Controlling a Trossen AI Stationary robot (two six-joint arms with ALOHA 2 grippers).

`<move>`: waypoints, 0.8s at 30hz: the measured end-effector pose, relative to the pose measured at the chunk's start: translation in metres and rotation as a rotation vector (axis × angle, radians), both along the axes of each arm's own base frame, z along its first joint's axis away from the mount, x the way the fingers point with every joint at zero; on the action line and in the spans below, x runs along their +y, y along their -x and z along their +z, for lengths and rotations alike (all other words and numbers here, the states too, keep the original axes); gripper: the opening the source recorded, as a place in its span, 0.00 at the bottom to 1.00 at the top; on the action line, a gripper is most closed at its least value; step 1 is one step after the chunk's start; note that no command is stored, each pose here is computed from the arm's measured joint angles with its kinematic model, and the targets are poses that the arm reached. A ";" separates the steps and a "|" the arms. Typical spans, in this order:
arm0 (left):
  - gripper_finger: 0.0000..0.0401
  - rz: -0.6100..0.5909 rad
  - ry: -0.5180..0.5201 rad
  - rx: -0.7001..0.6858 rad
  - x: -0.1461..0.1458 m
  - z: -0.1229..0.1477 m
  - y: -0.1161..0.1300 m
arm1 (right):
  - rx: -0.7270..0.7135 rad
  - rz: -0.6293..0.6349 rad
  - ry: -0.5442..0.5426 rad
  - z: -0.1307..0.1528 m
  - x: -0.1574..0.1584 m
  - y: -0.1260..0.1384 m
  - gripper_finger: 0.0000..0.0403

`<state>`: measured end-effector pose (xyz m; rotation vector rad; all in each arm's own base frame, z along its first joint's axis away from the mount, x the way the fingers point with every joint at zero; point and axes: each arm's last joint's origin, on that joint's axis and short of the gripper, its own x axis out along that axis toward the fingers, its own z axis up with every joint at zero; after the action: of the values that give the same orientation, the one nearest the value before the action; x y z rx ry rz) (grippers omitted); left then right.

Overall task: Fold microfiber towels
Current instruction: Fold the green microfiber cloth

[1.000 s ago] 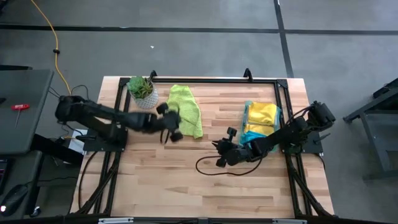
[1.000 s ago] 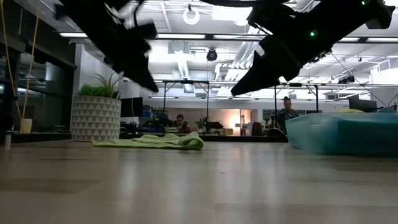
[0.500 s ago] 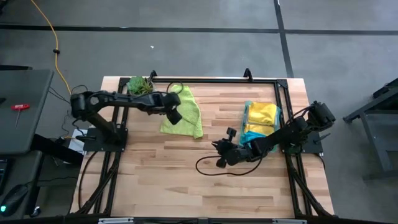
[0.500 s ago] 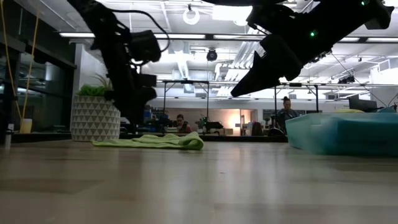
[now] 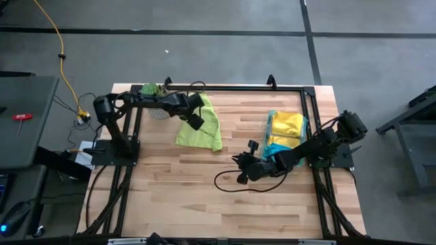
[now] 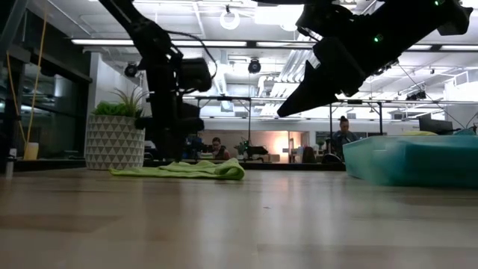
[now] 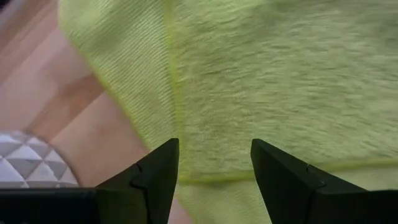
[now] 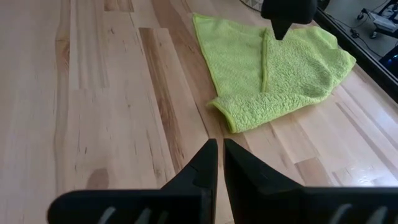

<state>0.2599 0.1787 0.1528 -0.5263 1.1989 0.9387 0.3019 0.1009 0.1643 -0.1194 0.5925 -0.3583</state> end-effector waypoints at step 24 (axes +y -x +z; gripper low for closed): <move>0.48 -0.231 0.048 0.097 0.004 -0.006 0.006 | 0.006 0.023 -0.025 0.000 0.001 0.000 0.04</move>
<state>0.2538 0.1822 0.1469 -0.3739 1.3413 0.7468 0.3020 0.1018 0.1640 -0.1034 0.6011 -0.3281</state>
